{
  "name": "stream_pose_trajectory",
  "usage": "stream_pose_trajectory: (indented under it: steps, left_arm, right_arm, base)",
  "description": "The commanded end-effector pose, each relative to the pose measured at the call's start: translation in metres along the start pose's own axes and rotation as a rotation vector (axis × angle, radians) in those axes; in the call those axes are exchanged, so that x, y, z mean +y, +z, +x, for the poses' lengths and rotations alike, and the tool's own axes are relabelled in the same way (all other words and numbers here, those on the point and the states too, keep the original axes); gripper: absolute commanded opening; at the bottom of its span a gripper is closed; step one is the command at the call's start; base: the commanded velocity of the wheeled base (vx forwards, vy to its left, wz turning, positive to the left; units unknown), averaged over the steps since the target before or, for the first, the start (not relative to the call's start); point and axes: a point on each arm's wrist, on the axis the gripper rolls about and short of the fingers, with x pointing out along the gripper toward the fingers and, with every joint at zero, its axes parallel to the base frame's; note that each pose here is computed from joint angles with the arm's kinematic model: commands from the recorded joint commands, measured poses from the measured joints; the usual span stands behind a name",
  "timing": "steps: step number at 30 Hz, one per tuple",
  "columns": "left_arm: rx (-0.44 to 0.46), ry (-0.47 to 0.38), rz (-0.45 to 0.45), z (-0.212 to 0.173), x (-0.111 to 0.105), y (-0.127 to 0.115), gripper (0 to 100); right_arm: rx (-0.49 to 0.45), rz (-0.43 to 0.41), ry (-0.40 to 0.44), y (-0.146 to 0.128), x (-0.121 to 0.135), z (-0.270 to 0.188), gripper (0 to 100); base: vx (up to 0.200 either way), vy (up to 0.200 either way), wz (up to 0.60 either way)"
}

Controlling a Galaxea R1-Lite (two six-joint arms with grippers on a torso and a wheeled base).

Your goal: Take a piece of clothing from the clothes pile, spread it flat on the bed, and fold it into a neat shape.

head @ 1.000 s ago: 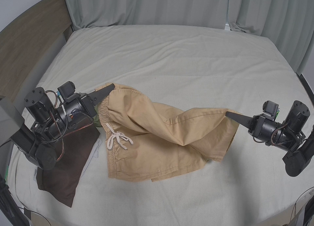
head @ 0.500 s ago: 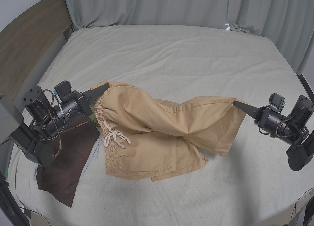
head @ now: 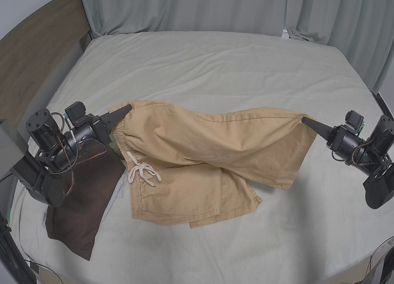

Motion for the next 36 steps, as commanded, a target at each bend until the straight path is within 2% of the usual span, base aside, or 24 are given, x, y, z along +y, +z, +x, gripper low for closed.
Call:
stream_pose_trajectory:
  steps: [1, 13, 36]
  left_arm:
    - [-0.005, 0.015, 0.003, -0.003, 0.005, 0.002, 0]
    - [-0.012, 0.029, 0.007, -0.006, 0.01, 0.005, 0]
    - [-0.009, 0.048, -0.005, -0.008, 0.019, 0.003, 0]
  right_arm:
    - [-0.013, -0.009, -0.01, 0.004, -0.003, -0.002, 0]
    - [-0.06, -0.04, -0.032, 0.016, -0.008, -0.003, 0]
    - [-0.074, -0.049, -0.043, 0.02, -0.012, -0.003, 0]
  base:
    - [0.0, 0.0, 0.0]
    - [0.0, 0.0, 0.0]
    - [0.0, 0.0, 0.0]
